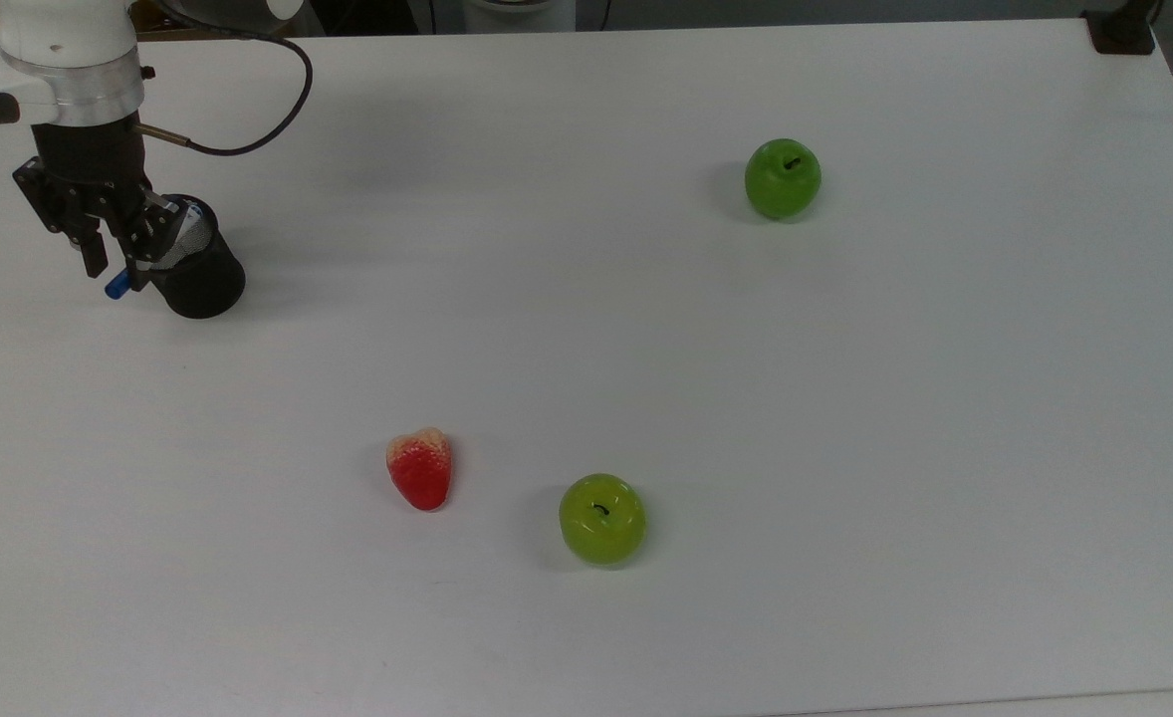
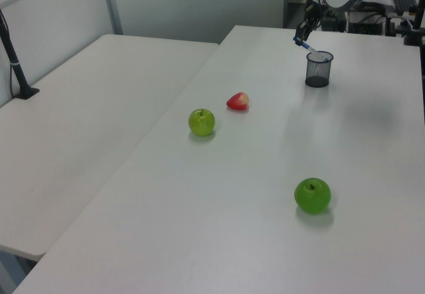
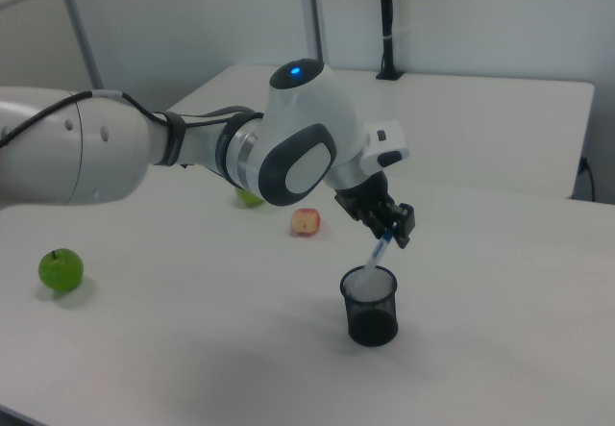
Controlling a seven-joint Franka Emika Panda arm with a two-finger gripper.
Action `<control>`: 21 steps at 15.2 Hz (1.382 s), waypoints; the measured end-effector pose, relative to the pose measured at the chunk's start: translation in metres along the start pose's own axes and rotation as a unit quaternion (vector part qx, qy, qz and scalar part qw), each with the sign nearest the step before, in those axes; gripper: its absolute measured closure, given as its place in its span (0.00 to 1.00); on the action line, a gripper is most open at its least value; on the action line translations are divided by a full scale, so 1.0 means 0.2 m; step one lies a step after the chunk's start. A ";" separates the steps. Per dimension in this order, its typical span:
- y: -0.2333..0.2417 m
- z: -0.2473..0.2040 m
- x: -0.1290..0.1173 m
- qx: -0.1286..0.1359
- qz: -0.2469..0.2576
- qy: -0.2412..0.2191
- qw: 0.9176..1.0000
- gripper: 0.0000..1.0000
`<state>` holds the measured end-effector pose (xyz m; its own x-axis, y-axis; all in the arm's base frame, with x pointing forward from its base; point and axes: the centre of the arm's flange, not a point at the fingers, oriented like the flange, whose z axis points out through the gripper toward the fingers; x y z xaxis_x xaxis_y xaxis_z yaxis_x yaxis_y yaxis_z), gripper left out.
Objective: Place marker
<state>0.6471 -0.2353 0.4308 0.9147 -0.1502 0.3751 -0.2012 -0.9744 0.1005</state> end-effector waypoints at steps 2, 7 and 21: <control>0.00 0.00 0.00 0.000 0.000 0.000 1.000 0.36; 0.00 0.00 0.00 0.000 0.000 0.000 1.000 0.00; -0.45 -0.33 0.10 0.024 -0.046 -0.001 0.999 0.00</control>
<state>0.6597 -0.1392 0.4898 0.9295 -0.0591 0.3640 -0.0986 -0.9910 0.0910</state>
